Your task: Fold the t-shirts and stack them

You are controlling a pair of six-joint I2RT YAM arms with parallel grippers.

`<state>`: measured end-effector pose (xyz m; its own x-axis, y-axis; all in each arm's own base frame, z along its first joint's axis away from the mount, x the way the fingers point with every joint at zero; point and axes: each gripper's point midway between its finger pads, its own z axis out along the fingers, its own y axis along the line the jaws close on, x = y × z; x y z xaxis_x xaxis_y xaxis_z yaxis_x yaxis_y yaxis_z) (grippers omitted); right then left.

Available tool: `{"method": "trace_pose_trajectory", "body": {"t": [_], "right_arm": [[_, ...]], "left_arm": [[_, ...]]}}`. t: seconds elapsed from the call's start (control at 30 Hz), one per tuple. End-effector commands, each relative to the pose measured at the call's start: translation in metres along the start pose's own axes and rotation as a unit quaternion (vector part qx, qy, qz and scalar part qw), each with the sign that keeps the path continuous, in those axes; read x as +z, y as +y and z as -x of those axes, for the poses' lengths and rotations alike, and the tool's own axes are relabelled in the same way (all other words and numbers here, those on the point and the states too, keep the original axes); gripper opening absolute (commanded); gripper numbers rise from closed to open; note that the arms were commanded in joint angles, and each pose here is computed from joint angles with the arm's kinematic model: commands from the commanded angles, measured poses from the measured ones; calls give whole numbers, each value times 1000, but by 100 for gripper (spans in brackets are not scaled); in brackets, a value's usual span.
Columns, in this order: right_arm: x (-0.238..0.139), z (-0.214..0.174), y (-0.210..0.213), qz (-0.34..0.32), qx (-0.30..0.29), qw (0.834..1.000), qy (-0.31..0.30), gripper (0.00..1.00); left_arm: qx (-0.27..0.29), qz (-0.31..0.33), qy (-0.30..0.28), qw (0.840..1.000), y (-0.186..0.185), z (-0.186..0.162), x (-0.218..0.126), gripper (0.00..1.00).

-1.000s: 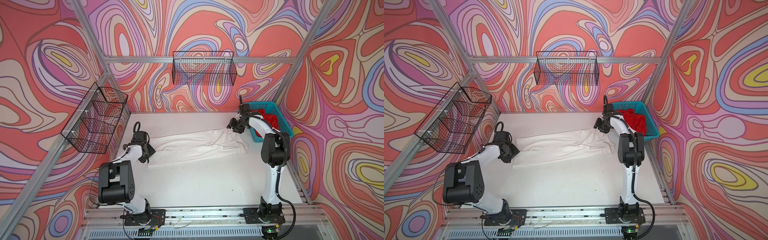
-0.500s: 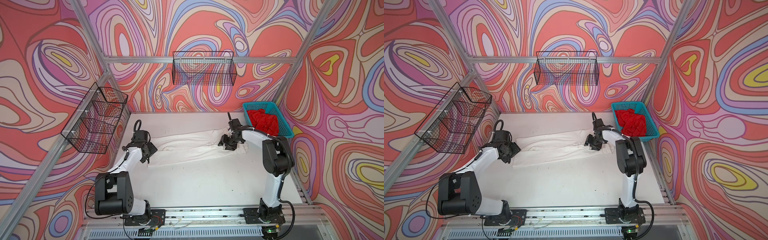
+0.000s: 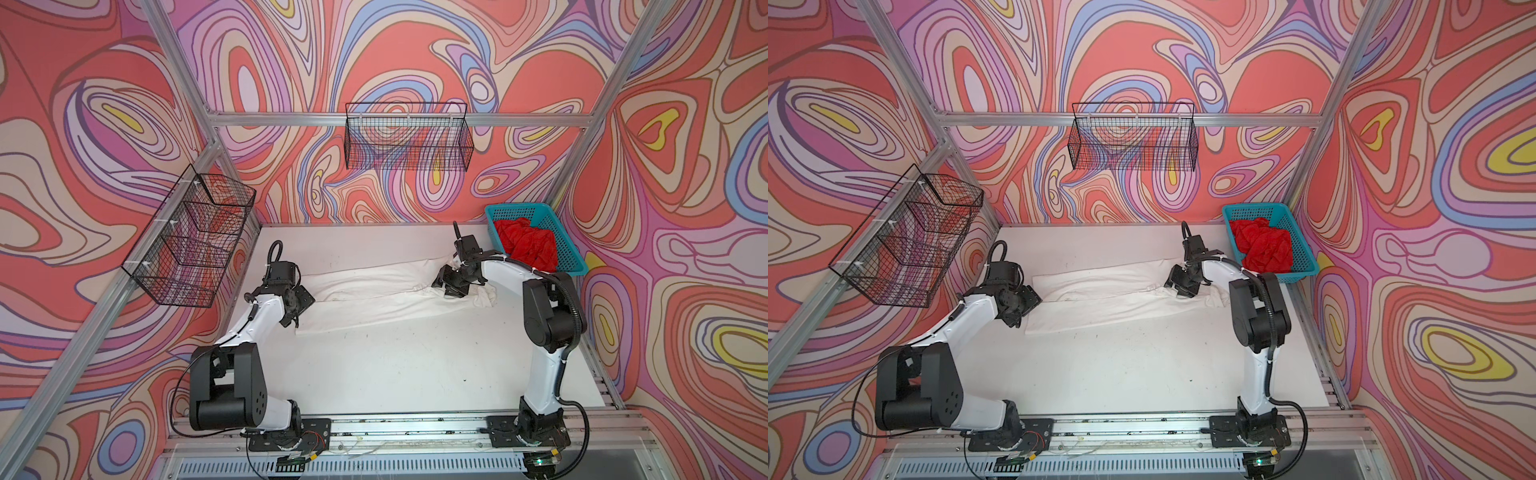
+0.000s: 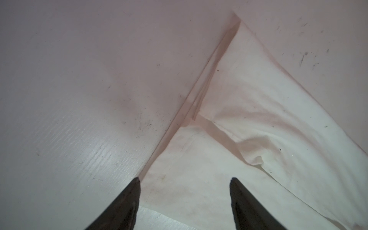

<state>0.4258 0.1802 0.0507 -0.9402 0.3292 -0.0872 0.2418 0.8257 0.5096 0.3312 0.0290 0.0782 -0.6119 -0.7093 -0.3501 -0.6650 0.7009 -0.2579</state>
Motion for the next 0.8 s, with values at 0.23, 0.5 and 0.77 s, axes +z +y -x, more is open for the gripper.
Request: {"method": "trace_pose_trajectory", "body": {"t": [0.23, 0.5, 0.77], "right_arm": [[19, 15, 76, 64, -41, 997, -3, 57], [18, 33, 103, 49, -114, 992, -18, 60], [-29, 46, 65, -5, -98, 994, -50, 61]], "left_arm": [[-4, 12, 1, 1000, 9, -7, -6, 74], [-4, 5, -1, 1000, 7, -8, -11, 74], [43, -28, 9, 999, -28, -16, -19, 74]]}}
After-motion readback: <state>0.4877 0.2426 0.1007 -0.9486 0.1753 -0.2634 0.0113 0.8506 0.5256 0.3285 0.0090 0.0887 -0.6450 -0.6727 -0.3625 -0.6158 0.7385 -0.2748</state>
